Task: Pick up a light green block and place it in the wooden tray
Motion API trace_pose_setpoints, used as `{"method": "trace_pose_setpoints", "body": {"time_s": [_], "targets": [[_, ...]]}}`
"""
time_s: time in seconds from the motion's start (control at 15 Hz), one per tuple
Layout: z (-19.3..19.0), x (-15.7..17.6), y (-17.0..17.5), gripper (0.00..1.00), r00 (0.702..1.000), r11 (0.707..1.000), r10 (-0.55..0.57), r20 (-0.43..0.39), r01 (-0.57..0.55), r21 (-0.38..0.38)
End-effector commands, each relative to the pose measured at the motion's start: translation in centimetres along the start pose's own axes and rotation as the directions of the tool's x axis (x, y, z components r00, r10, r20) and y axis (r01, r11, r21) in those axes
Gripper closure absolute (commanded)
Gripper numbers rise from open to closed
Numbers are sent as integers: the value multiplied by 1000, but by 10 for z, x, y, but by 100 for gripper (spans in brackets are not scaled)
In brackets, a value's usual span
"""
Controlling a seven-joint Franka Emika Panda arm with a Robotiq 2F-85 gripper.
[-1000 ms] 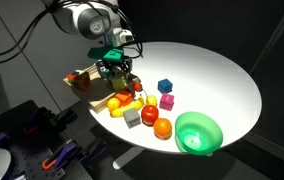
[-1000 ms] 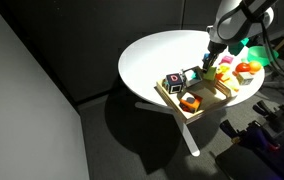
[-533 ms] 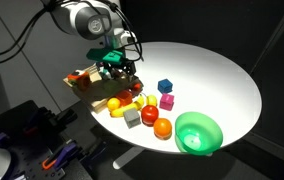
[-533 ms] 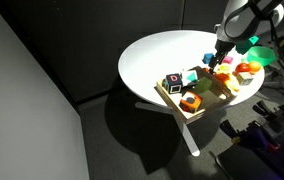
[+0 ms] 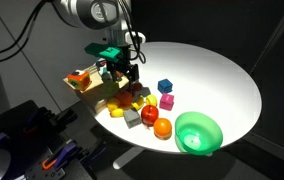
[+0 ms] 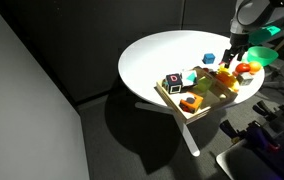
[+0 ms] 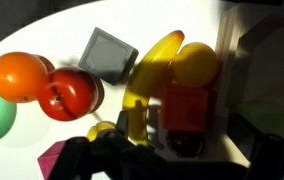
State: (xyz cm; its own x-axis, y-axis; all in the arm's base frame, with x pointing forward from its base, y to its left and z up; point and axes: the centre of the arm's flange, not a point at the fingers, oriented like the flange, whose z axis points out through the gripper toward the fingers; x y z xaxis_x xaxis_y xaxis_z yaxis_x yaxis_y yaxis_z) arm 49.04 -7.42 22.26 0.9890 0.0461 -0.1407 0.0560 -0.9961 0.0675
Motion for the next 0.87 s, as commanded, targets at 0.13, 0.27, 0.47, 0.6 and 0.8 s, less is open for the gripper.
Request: {"method": "trace_pose_setpoints", "body": {"time_s": [0.13, 0.27, 0.47, 0.6, 0.8], "targets": [[-28, -21, 5, 0, 993, 998, 62, 102, -61, -17], [-35, -26, 5, 0, 988, 997, 75, 134, -75, -10], [-43, -33, 6, 0, 987, 997, 81, 136, -81, 0], [-48, -34, 9, 0, 992, 997, 76, 101, -78, 10], [-41, -25, 8, 0, 992, 998, 60, 113, -60, 1]]}}
